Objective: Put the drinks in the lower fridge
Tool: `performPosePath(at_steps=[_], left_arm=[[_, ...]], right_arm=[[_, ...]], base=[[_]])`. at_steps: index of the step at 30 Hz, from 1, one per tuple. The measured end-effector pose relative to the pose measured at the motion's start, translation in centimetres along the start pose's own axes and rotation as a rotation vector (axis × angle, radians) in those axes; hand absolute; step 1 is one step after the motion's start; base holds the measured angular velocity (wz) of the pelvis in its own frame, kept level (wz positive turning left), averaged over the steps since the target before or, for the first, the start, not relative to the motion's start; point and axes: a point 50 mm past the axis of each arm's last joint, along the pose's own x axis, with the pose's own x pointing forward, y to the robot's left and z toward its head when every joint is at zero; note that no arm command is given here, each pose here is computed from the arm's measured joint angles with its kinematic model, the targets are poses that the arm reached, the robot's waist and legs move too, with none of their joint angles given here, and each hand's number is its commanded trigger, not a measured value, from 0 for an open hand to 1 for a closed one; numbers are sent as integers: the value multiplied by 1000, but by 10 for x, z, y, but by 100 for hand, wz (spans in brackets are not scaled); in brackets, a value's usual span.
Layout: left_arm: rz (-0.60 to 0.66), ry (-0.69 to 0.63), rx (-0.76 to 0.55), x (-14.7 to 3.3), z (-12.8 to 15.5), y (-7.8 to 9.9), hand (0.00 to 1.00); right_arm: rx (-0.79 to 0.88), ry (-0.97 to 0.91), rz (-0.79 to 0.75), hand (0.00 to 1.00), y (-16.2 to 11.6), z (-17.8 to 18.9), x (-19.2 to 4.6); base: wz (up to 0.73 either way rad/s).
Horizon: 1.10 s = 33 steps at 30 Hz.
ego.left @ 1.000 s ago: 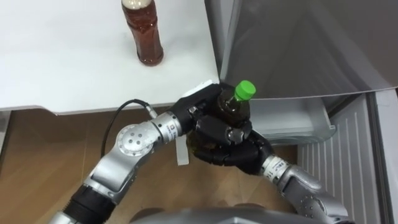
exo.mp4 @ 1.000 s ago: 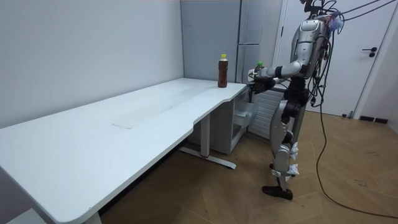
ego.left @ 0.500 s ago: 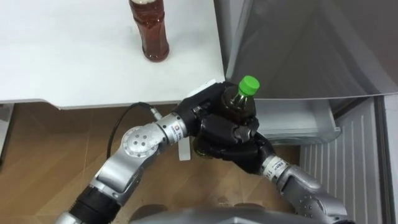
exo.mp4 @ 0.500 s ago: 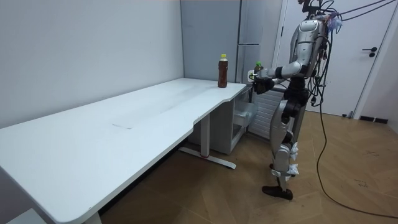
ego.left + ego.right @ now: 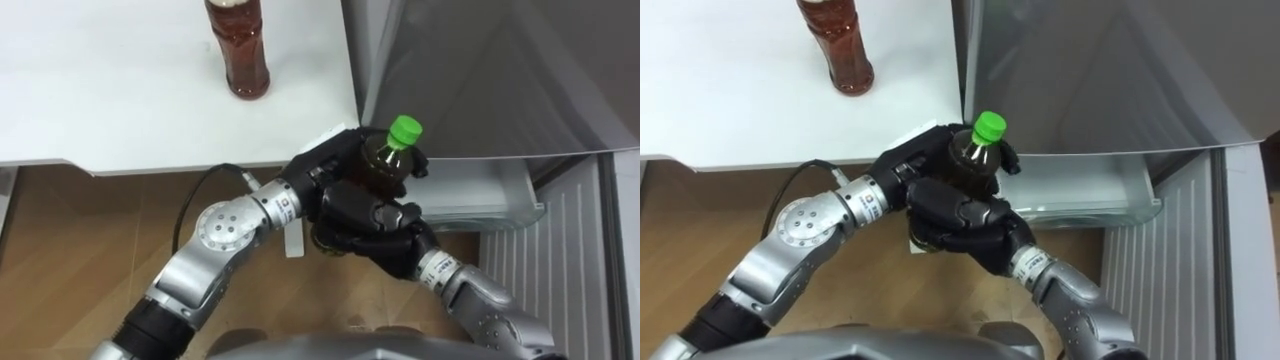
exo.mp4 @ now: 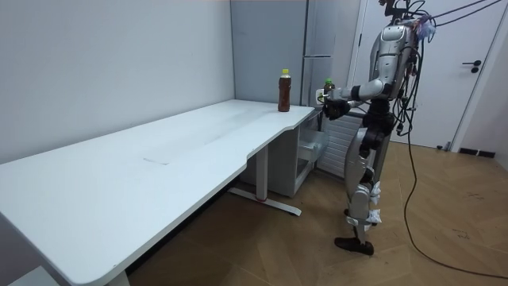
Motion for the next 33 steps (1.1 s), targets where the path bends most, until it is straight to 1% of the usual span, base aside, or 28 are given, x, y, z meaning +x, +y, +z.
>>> performPosePath(at_steps=[8, 15, 19, 33], left_arm=[[-1, -6, -13, 0, 0, -1, 0], [-16, -45, -121, 1, 2, -4, 0], [-11, -42, -120, 0, 1, -2, 0], [-48, -37, -120, 0, 0, -4, 0]], right_arm=[[33, 2, 12, 100, 3, -4, 1], [74, 4, 26, 100, 4, -6, 1], [107, 9, 79, 100, 9, -9, 1], [113, 24, 116, 100, 8, -8, -1]], base=[[0], [0], [0], [0]])
